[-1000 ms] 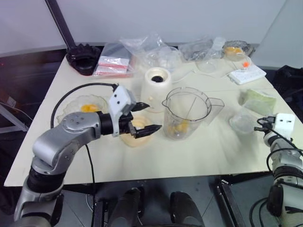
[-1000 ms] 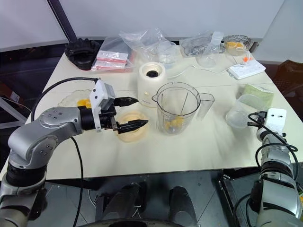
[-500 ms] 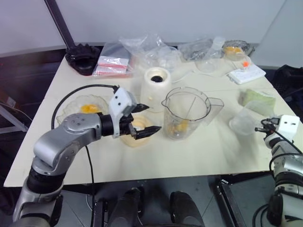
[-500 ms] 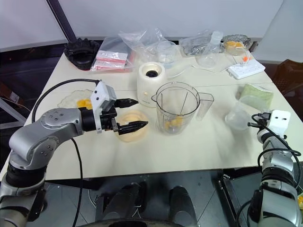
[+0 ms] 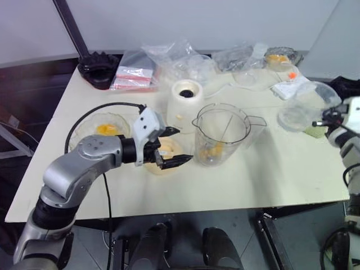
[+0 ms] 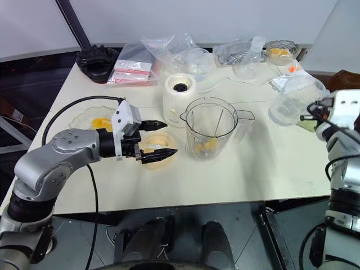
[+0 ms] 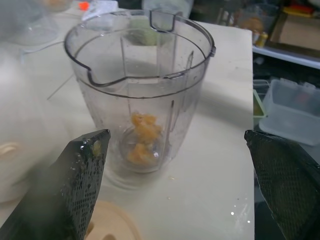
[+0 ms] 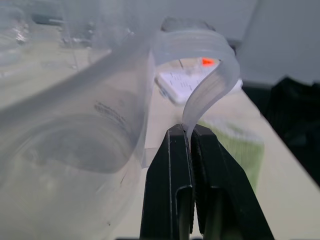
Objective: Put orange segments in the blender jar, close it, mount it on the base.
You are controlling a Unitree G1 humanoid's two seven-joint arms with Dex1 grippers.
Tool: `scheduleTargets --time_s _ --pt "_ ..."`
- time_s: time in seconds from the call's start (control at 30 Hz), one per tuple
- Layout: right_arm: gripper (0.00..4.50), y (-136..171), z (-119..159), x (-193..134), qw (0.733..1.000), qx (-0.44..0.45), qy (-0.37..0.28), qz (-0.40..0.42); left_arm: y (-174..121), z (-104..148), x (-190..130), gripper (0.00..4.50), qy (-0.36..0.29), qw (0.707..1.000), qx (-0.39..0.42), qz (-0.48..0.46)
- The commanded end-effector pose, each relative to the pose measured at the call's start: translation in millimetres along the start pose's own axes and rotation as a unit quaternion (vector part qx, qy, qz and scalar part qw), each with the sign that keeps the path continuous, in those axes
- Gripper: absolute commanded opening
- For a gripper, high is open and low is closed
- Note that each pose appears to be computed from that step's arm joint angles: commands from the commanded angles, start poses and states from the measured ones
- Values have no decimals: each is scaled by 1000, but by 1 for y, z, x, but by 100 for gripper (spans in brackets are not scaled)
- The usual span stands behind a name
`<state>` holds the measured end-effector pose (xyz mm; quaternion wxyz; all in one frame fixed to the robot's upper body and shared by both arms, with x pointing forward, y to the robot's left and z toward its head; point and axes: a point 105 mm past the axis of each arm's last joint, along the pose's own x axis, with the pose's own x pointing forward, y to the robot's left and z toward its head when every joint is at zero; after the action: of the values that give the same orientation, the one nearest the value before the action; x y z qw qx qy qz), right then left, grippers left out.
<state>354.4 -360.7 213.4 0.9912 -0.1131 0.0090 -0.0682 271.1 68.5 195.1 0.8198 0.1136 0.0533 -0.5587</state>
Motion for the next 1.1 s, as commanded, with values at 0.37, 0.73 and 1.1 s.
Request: scheduleTargets --time_s 0.37,0.73,1.1 --pt "8 75 141 11 962 -174 -151 145 13 16 -12 450 -5 999 34 18" --pt "8 106 143 1 917 -293 -198 184 18 15 -17 450 -4 999 31 34" --pt "8 116 127 -11 860 -421 -228 178 19 16 -10 450 -3 999 29 23"
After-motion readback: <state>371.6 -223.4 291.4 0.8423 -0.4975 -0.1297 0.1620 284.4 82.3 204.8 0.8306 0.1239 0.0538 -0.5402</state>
